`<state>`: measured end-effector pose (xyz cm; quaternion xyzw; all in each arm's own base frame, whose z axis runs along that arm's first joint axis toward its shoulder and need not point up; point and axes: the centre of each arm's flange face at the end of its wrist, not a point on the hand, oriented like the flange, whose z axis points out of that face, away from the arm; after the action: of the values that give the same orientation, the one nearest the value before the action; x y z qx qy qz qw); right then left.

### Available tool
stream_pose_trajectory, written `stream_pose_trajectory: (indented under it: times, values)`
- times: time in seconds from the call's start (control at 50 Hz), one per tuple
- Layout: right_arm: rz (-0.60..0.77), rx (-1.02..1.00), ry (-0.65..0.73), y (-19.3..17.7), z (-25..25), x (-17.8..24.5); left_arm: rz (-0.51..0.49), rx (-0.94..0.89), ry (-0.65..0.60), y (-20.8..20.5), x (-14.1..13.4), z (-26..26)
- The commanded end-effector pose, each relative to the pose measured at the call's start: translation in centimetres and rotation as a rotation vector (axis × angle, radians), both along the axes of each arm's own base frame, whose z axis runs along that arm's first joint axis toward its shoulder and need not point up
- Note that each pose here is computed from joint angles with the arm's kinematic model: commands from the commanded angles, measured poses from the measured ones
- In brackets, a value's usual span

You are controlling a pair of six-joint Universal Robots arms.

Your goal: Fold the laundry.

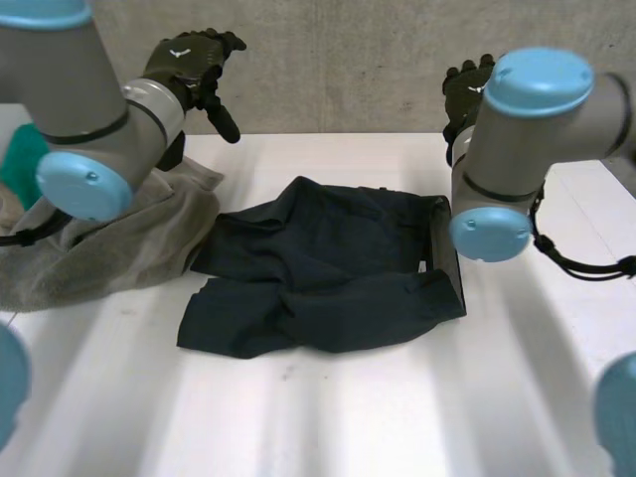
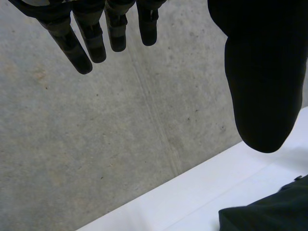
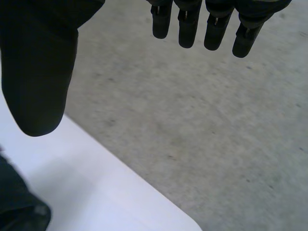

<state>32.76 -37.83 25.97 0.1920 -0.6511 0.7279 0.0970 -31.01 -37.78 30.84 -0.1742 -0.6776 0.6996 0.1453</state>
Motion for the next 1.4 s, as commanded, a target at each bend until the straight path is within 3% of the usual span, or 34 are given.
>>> stream_pose_trajectory:
  times: [0.02,0.14,0.3,0.44,0.5,0.66,0.9,1.04,1.18,1.26,1.4]
  values:
    - [0.334,0.223,0.102,7.4,1.7,-0.6,0.001,0.062,-0.078,5.5,1.8,1.4]
    - [0.586,0.42,0.213,14.6,0.9,-2.3,-0.059,0.207,-0.241,11.5,3.4,-2.2]
    - [0.686,0.612,0.361,19.9,-1.8,-5.0,-0.238,0.427,-0.396,18.7,4.7,-7.9]
    - [0.769,0.749,0.5,22.6,-4.9,-6.6,-0.3,0.568,-0.446,21.1,5.4,-11.6]
    - [0.777,0.705,0.533,22.1,-6.1,-6.4,-0.286,0.596,-0.464,19.8,5.4,-13.6]
    - [0.672,0.478,0.443,17.5,-9.1,-4.3,-0.213,0.554,-0.533,14.8,5.3,-16.1]
    - [0.599,0.21,0.369,11.8,-12.3,-1.5,-0.021,0.328,-0.532,8.0,3.2,-15.6]
    - [0.53,0.145,0.353,8.5,-13.4,-0.6,0.019,0.288,-0.561,5.0,2.2,-16.4]
    - [0.482,0.143,0.351,6.4,-14.3,-0.4,0.001,0.329,-0.592,4.7,1.4,-17.4]
    - [0.456,0.121,0.342,6.0,-13.3,-0.5,0.01,0.292,-0.57,4.4,1.1,-16.1]
    - [0.375,0.083,0.235,6.5,-6.4,-1.6,0.035,0.141,-0.419,6.5,1.2,-7.0]
